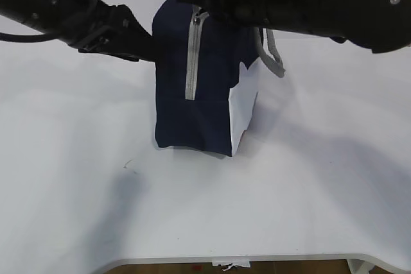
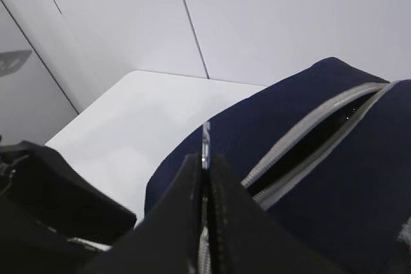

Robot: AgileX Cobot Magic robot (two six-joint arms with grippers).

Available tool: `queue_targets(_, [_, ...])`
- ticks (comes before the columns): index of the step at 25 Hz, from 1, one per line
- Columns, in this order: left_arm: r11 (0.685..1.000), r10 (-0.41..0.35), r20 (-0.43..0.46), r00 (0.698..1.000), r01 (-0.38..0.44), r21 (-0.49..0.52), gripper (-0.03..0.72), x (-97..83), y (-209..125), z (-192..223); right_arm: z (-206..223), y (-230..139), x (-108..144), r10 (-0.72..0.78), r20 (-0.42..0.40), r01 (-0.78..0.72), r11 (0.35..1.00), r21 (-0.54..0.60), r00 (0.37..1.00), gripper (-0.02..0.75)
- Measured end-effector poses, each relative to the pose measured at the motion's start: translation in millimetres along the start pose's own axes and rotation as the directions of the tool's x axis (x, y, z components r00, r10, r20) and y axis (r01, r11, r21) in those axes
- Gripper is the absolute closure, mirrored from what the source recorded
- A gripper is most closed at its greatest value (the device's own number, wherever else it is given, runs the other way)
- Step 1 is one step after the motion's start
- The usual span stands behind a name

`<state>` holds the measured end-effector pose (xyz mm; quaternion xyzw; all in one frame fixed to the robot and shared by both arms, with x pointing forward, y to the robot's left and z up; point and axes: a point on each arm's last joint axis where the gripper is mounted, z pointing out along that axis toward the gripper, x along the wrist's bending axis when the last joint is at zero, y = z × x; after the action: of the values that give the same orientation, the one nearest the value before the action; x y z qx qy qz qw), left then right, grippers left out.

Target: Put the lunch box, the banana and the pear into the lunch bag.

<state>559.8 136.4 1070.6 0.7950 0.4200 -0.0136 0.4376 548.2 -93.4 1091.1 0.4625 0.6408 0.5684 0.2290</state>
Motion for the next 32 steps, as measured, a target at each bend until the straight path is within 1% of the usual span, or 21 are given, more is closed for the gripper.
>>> queue_targets(2, [0.999,0.016,-0.009,1.0,-0.017,-0.039,0.296,0.8,4,0,0,0,0,0.0,0.0,0.0,1.0,0.002,1.0,0.737])
queue_targets(5, [0.997,0.025,-0.028,0.999,-0.027,-0.066,0.296,2.3,6,0,0,0,0,0.0,0.0,0.0,1.0,0.001,1.0,0.737])
queue_targets(6, [0.997,0.016,-0.018,1.0,-0.018,-0.078,0.296,1.7,7,0,0,0,0,0.0,0.0,0.0,1.0,0.001,1.0,0.737])
queue_targets(7, [0.996,0.032,-0.015,0.999,-0.034,-0.084,0.295,0.7,8,0,0,0,0,0.0,0.0,0.0,1.0,0.001,1.0,0.737])
queue_targets(8, [0.995,0.053,-0.017,0.998,-0.054,-0.085,0.295,0.1,8,1,0,0,0,0.0,0.0,0.0,1.0,0.001,1.0,0.737])
queue_targets(12, [0.995,0.053,-0.017,0.998,-0.054,-0.085,0.295,0.1,8,1,0,0,0,0.0,0.0,0.0,1.0,0.001,1.0,0.737])
queue_targets(13, [0.996,0.057,0.006,0.998,-0.056,-0.073,0.295,-2.6,6,12,0,0,0,0.0,-0.001,0.0,1.0,0.003,1.0,0.737])
queue_targets(16, [0.998,0.034,0.012,0.999,-0.033,-0.057,0.298,2.2,2,21,0,0,0,0.002,0.0,-0.002,1.0,0.003,1.0,0.737])
queue_targets(17, [0.998,0.009,0.013,1.0,-0.008,-0.059,0.364,6.0,2,27,0,0,0,0.002,0.0,-0.002,1.0,0.003,1.0,0.737])
queue_targets(18, [0.998,0.003,0.016,1.0,-0.002,-0.063,0.435,5.7,2,27,0,0,0,0.002,0.0,-0.002,1.0,0.005,1.0,0.737])
queue_targets(19, [0.998,0.003,0.016,1.0,-0.002,-0.063,0.48,5.7,2,27,0,0,0,0.002,0.0,-0.002,1.0,0.005,1.0,0.737])
queue_targets(20, [0.998,0.003,0.016,1.0,-0.002,-0.063,0.568,5.7,2,27,0,0,0,0.002,0.0,-0.002,1.0,0.005,1.0,0.737])
queue_targets(22, [0.999,0.012,0.023,1.0,-0.011,-0.05,0.663,5.0,1,27,0,0,0,0.003,0.0,-0.003,1.0,0.008,1.0,0.737])
queue_targets(23, [0.999,0.012,0.023,1.0,-0.011,-0.05,0.663,5.0,1,27,1,-1,0,0.004,0.0,-0.004,1.0,0.012,1.0,0.737])
queue_targets(24, [0.999,0.013,0.046,0.999,-0.012,-0.032,0.663,2.9,-1,27,1,-2,0,0.007,0.001,-0.007,1.0,0.018,1.0,0.737])
queue_targets(25, [0.999,0.052,0.038,0.998,-0.053,0.007,0.687,3.8,-5,27,1,-2,0,0.007,0.001,-0.007,1.0,0.022,1.0,0.737])
queue_targets(27, [0.998,0.06,0.038,0.997,-0.061,0.016,0.687,3.8,-5,27,1,-4,0,0.007,0.001,-0.007,0.999,0.033,1.0,0.737])
queue_targets(28, [0.997,0.063,0.07,0.996,-0.066,0.036,0.687,-0.4,-7,25,1,-3,-2,0.008,0.005,-0.008,0.999,0.031,1.0,0.737])
queue_targets(29, [0.986,0.134,0.05,0.99,-0.139,0.095,0.688,1.0,-12,22,1,-2,-2,0.008,0.006,-0.009,1.0,0.029,1.0,0.737])
queue_targets(30, [0.986,0.134,0.05,0.99,-0.139,0.095,0.688,1.0,-12,22,1,-1,-4,0.012,0.011,-0.012,1.0,0.024,1.0,0.737])
queue_targets(32, [0.967,0.194,0.052,0.98,-0.2,0.16,0.69,0.8,-17,18,2,3,-8,0.02,0.022,-0.02,1.0,0.015,1.0,0.737])
